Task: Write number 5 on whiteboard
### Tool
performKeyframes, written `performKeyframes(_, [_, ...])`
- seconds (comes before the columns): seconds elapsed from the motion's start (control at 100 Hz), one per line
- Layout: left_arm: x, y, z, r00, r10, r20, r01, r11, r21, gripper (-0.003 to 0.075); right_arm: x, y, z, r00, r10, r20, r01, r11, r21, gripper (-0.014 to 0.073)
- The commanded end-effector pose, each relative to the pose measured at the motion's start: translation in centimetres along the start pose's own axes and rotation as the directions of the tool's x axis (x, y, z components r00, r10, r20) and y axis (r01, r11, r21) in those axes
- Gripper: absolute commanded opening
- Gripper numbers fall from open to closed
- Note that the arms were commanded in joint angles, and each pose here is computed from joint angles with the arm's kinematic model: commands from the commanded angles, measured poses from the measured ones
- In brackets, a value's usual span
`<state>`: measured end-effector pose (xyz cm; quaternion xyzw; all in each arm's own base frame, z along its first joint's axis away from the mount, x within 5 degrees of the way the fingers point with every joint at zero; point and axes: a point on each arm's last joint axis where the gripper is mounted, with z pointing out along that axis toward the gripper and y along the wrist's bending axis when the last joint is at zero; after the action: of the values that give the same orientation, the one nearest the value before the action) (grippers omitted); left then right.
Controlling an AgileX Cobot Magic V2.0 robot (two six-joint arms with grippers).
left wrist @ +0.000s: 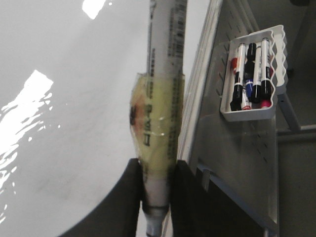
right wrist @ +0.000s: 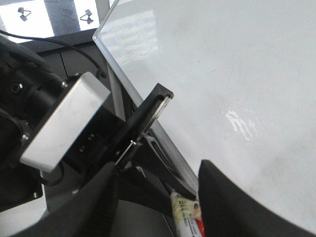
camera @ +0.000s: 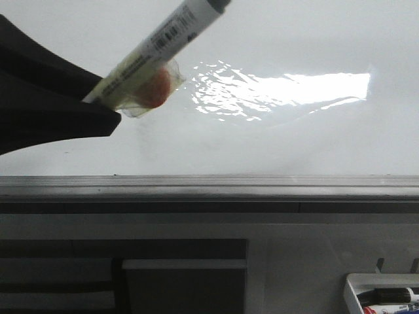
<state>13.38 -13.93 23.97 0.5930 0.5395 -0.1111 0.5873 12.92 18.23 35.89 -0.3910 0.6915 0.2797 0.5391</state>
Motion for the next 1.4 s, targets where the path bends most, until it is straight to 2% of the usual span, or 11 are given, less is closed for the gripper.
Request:
performKeyframes(0.0, [-1.8,0.5,-0.2,0.991,-0.018,0.135,0.020,1.000,-0.014,-0.0020,-1.4,-0.6,-0.8,0.998,-0.035,0.055,0.033,0.999,0.036,0.0333])
performKeyframes(0.21, [-2.1,0.5,-0.5,0.986,-0.013,0.167,0.016,1.000,-0.018,-0.0020,-0.5,-2.3,-1.0,1.000,-0.010,-0.030,0.012,0.996,0.089,0.0333])
performKeyframes(0.59, [-2.3,0.5,-0.7,0.985,-0.008,0.171,0.013,1.000,-0.024,-0.0020,0.3,-1.8,-0.4,0.992,0.066,-0.110,-0.062,0.997,0.038,0.0333])
performKeyframes(0.81, [-2.3,0.5,-0.7,0.985,-0.008,0.171,0.013,1.000,-0.024,-0.0020,0.3,-1.8,-0.4,0.991,0.085,-0.101,-0.081,0.996,0.036,0.0325])
performKeyframes(0.88, [-2.3,0.5,-0.7,0.985,-0.008,0.171,0.013,1.000,-0.024,-0.0020,0.3,-1.7,-0.4,0.991,0.085,-0.107,-0.081,0.996,0.034,0.0279])
performKeyframes(0.95, [-2.3,0.5,-0.7,0.985,-0.008,0.171,0.013,1.000,-0.024,-0.0020,0.3,-1.7,-0.4,0.991,0.085,-0.107,-0.081,0.996,0.034,0.0196])
performKeyframes(1.08, [-2.3,0.5,-0.7,0.985,-0.008,0.171,0.013,1.000,-0.024,-0.0020,0.3,-1.8,-0.4,0.991,0.086,-0.105,-0.083,0.996,0.035,-0.0067])
performKeyframes(1.19, [-2.3,0.5,-0.7,0.985,-0.008,0.171,0.013,1.000,-0.024,-0.0019,0.3,-1.7,-0.4,0.990,0.093,-0.105,-0.090,0.995,0.032,-0.0063])
performKeyframes(1.28, [-2.3,0.5,-0.7,0.985,-0.010,0.172,0.014,1.000,-0.024,0.0038,0.3,-1.7,-0.4,0.990,0.096,-0.105,-0.093,0.995,0.032,-0.0063])
performKeyframes(1.39, [-2.2,0.5,-0.7,0.985,-0.020,0.170,0.024,0.999,-0.023,0.0233,0.3,-1.7,-0.4,0.990,0.098,-0.105,-0.095,0.995,0.031,-0.0063])
